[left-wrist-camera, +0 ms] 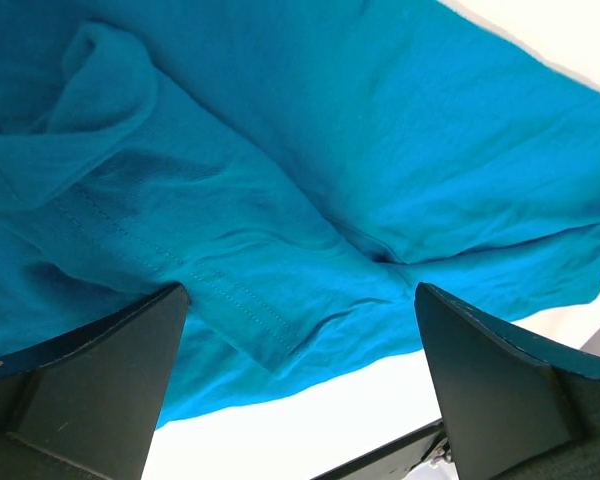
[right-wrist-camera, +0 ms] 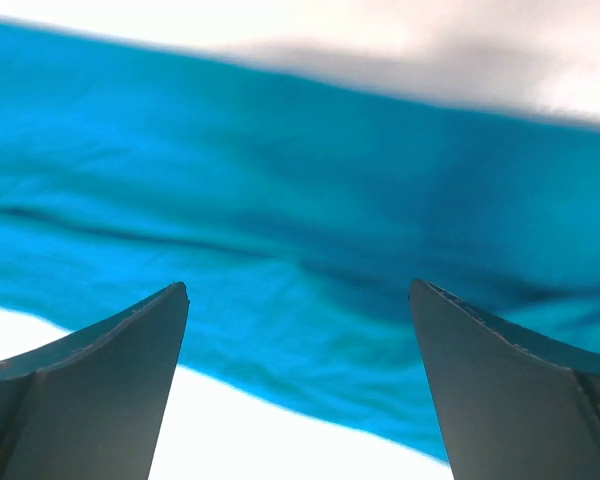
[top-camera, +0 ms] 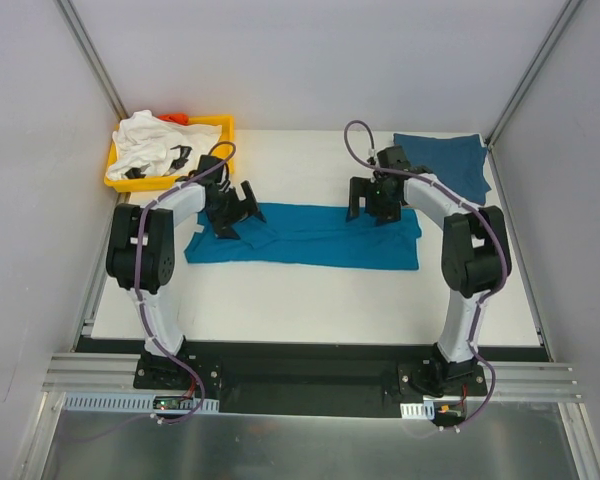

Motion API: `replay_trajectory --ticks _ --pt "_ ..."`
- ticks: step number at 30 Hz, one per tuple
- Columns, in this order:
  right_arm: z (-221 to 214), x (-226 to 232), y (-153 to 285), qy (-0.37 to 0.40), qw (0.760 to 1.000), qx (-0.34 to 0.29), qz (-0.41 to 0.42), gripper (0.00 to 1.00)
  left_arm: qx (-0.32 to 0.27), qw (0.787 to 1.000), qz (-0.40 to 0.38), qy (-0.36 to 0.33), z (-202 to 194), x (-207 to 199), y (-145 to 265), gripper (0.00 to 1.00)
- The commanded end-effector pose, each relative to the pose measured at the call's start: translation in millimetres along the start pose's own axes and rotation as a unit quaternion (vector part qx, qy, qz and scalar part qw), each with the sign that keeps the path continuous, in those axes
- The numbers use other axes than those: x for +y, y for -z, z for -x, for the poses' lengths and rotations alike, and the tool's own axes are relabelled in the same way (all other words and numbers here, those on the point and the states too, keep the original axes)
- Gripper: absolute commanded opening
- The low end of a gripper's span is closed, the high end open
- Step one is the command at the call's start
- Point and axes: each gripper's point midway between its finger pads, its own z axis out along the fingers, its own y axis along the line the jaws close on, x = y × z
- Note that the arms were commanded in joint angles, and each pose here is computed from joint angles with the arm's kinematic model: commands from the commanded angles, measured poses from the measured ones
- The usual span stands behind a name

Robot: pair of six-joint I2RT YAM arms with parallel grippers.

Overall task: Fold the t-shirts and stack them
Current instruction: Rotate the tshirt 90 degrees

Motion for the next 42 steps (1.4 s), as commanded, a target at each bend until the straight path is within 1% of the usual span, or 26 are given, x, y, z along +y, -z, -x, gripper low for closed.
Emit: replay_trajectory --ticks 1,6,7,8,10,11,12,13,14,15,16,17,18,19,20,21,23,24,26,27,28,30,33,35,39,42 --pt "12 -21 -11 -0.032 0.999 0.017 -0.007 0.96 0.01 1.0 0.004 0.002 7 3 -18 0.99" --pt "-24 -29 -12 -0.045 0.998 0.052 -0.005 0.96 0.021 1.0 -0.012 -0.008 18 -8 -36 0.99" --pt "-40 -31 -7 -0.047 0.997 0.06 -0.007 0.96 0.024 0.999 -0.018 -0.012 20 -12 -40 0.99" --pt "-49 -31 -4 -0.063 0.996 0.065 -0.008 0.96 0.011 0.999 -0.029 -0.024 34 -26 -41 0.99" --pt "-59 -25 8 -0.069 0.996 0.053 0.004 0.96 0.035 0.998 -0.048 -0.034 33 -38 -63 0.99" --pt "-82 -24 8 -0.079 0.994 0.076 0.014 0.96 0.025 0.996 -0.075 -0.046 49 -62 -62 0.99" --pt "-96 -23 12 -0.084 0.993 0.085 0.018 0.96 0.044 0.995 -0.08 -0.045 44 -64 -81 0.99" --pt "-100 -14 23 -0.078 0.994 0.076 0.029 0.96 0.054 0.993 -0.099 -0.042 45 -75 -86 0.99" --pt "-128 -14 24 -0.083 0.991 0.101 0.031 0.96 0.037 0.99 -0.123 -0.055 62 -99 -83 0.99" --pt "-139 -8 29 -0.077 0.991 0.107 0.039 0.96 0.053 0.99 -0.125 -0.045 59 -96 -102 0.99" --pt "-149 9 39 -0.047 0.991 0.106 0.062 0.96 0.062 0.988 -0.139 -0.026 61 -107 -107 0.99" --pt "-167 24 46 -0.035 0.987 0.129 0.093 0.96 0.055 0.982 -0.176 -0.033 75 -134 -99 0.99" --pt "-190 43 51 -0.002 0.981 0.154 0.114 0.96 0.07 0.981 -0.179 -0.023 72 -134 -118 0.99" --pt "-201 62 62 0.022 0.974 0.165 0.151 0.96 0.052 0.977 -0.204 -0.026 87 -160 -109 0.99" --pt "-213 74 68 0.041 0.969 0.18 0.165 0.96 0.061 0.976 -0.208 -0.016 86 -159 -125 0.99" --pt "-226 93 75 0.081 0.96 0.193 0.184 0.96 0.057 0.974 -0.22 -0.015 90 -170 -126 0.99" --pt "-235 106 85 0.117 0.952 0.201 0.199 0.96 0.027 0.96 -0.278 -0.03 104 -208 -120 0.99" --pt "-225 114 89 0.13 0.954 0.183 0.198 0.96 0.017 0.953 -0.302 -0.032 108 -220 -117 0.99" --pt "-211 97 92 0.156 0.964 0.159 0.142 0.96 0.008 0.942 -0.337 0.001 113 -233 -120 0.99" --pt "-202 93 96 0.164 0.968 0.141 0.124 0.96 -0.018 0.933 -0.359 -0.003 124 -242 -116 0.99" --pt "-185 89 101 0.174 0.974 0.111 0.096 0.96 -0.025 0.929 -0.368 0.008 129 -248 -114 0.99" --pt "-173 85 115 0.183 0.977 0.083 0.075 0.96 -0.051 0.92 -0.387 0.013 139 -254 -117 0.99" --pt "-164 78 121 0.171 0.982 0.059 0.051 0.96 -0.063 0.918 -0.39 0.022 143 -257 -118 0.99" --pt "-152 71 120 0.159 0.987 0.025 0.023 0.96 -0.082 0.918 -0.387 0.017 148 -259 -117 0.99" --pt "-118 77 134 0.099 0.991 -0.072 0.049 0.96 -0.098 0.911 -0.401 -0.003 152 -275 -99 0.99" --pt "-96 78 148 0.06 0.989 -0.116 0.076 0.96 -0.098 0.892 -0.44 -0.038 149 -303 -50 0.99"
